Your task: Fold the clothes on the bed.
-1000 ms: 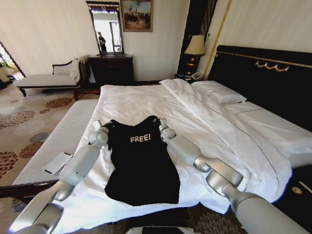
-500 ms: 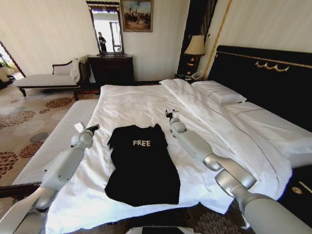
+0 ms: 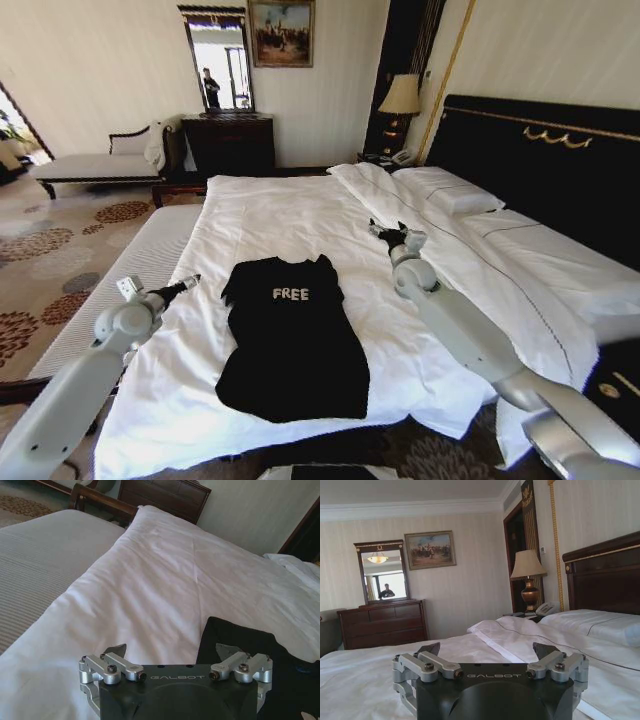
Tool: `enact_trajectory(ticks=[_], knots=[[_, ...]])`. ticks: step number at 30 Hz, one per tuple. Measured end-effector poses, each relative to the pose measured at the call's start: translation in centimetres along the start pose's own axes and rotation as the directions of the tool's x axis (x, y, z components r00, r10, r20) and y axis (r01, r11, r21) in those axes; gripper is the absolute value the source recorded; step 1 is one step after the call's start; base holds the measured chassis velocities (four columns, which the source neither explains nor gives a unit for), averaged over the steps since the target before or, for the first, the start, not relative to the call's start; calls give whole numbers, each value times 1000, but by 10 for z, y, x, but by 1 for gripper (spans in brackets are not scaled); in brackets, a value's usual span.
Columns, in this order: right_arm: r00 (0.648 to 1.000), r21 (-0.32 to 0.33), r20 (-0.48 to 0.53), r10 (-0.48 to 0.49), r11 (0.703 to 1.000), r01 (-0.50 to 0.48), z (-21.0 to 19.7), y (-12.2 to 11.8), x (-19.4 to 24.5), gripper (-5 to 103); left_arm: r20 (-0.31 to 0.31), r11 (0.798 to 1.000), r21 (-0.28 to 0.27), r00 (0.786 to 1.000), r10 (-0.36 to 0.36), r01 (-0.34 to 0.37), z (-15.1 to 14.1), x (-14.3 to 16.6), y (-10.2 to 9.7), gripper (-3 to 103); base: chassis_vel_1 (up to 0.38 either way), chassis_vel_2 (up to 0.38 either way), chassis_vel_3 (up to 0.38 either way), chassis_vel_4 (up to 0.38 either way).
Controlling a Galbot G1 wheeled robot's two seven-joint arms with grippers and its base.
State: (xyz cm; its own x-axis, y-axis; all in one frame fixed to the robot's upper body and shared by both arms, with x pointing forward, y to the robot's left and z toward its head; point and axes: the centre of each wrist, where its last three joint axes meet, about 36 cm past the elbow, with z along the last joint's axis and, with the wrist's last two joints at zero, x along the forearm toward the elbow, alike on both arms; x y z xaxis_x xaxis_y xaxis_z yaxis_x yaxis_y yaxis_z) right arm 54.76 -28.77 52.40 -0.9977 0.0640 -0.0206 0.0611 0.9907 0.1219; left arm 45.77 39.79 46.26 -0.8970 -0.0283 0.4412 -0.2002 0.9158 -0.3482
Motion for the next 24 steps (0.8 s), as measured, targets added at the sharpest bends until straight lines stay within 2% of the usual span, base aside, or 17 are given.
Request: enact_trajectory(ticks=[7, 8, 12, 13, 20, 23, 24], knots=[[999, -10, -15, 28, 1000, -28, 10, -17, 22, 100, -4, 996, 83, 999, 44, -44, 36, -29, -17, 100, 0, 0, 0, 0], [999, -10, -15, 28, 1000, -28, 10, -17, 22, 100, -4, 996, 83, 999, 44, -44, 36, -29, -17, 100, 0, 0, 0, 0], [999, -11, -29, 35, 999, -35, 17, -17, 22, 100, 6, 985, 151, 996, 86, -86, 45, -49, -15, 100, 0, 0, 0, 0], [999, -11, -29, 35, 999, -35, 17, -17, 22, 100, 6, 985, 151, 996, 86, -86, 45, -49, -15, 100, 0, 0, 0, 0], [998, -1, -58, 37, 999, -37, 28, -12, 8, 100, 24, 953, 246, 984, 175, -175, 65, -78, -10, 96, 0, 0, 0, 0], [997, 3, -64, 40, 999, -40, 31, -12, 4, 100, 33, 945, 263, 981, 192, -193, 67, -84, -12, 91, 0, 0, 0, 0], [997, 5, -67, 43, 999, -43, 32, -12, 2, 100, 35, 943, 268, 980, 194, -196, 68, -86, -14, 86, 0, 0, 0, 0]])
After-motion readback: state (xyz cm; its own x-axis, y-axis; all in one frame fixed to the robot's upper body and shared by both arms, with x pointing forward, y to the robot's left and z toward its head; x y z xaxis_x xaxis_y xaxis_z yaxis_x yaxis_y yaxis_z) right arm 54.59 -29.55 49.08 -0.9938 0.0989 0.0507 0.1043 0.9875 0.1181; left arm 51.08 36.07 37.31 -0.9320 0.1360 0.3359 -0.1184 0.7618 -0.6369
